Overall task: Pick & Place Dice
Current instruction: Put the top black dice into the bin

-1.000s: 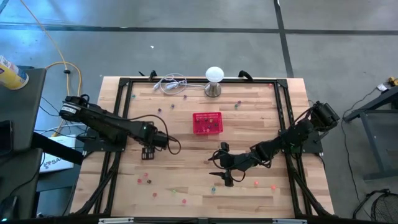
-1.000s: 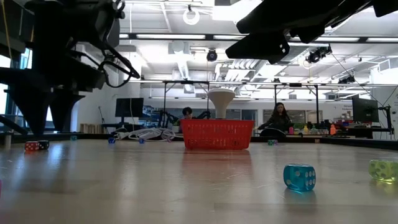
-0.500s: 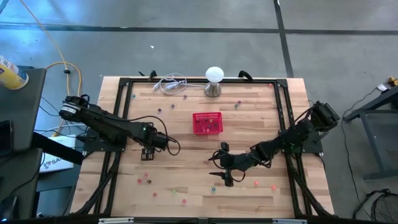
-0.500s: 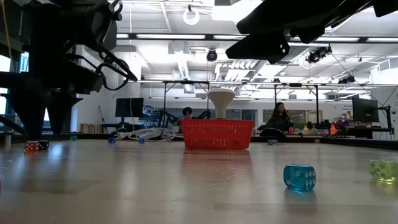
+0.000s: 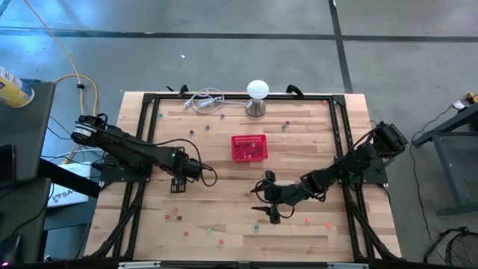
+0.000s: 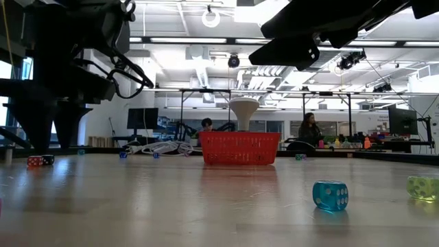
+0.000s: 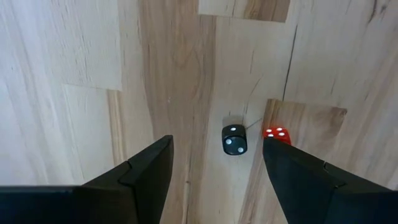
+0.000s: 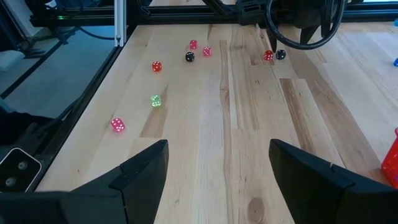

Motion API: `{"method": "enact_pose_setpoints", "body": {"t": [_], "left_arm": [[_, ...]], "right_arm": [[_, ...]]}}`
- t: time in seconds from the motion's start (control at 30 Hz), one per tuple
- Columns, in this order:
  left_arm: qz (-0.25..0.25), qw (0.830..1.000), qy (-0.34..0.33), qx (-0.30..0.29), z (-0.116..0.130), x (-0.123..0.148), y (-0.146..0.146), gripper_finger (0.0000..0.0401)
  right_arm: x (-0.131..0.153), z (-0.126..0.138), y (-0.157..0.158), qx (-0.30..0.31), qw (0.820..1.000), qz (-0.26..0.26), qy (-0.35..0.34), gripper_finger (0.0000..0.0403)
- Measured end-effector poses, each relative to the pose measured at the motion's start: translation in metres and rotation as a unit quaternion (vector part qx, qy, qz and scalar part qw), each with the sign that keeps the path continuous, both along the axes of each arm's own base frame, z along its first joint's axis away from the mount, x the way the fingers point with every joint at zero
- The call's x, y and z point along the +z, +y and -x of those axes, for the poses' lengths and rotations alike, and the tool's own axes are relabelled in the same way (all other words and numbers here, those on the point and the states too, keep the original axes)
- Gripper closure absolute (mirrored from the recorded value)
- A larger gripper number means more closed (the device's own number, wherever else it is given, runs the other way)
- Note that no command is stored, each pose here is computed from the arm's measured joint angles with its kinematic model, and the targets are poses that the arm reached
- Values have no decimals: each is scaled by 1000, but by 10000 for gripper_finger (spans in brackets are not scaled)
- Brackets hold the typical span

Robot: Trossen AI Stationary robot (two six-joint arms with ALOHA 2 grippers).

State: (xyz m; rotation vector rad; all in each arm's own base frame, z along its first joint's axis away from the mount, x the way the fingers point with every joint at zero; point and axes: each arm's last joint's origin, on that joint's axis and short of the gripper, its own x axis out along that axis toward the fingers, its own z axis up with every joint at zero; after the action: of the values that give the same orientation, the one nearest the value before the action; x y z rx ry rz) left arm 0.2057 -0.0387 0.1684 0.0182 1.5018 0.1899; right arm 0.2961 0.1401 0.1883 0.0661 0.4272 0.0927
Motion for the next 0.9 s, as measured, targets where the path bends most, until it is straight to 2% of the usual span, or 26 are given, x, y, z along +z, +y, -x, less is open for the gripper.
{"method": "enact_pose_setpoints", "body": {"t": [0.23, 0.63, 0.9], "left_arm": [[0, 1000, -1, 4, 0, 0, 0, 160], [-3, 999, 3, 43, 3, -6, 10, 160], [-4, 999, 7, 43, 4, -9, 11, 160]], "right_arm": [[0, 0, 0, 0, 1000, 0, 0, 133], [0, 0, 0, -6, 1000, 2, -1, 133], [0, 0, -1, -8, 1000, 3, -1, 133]]}}
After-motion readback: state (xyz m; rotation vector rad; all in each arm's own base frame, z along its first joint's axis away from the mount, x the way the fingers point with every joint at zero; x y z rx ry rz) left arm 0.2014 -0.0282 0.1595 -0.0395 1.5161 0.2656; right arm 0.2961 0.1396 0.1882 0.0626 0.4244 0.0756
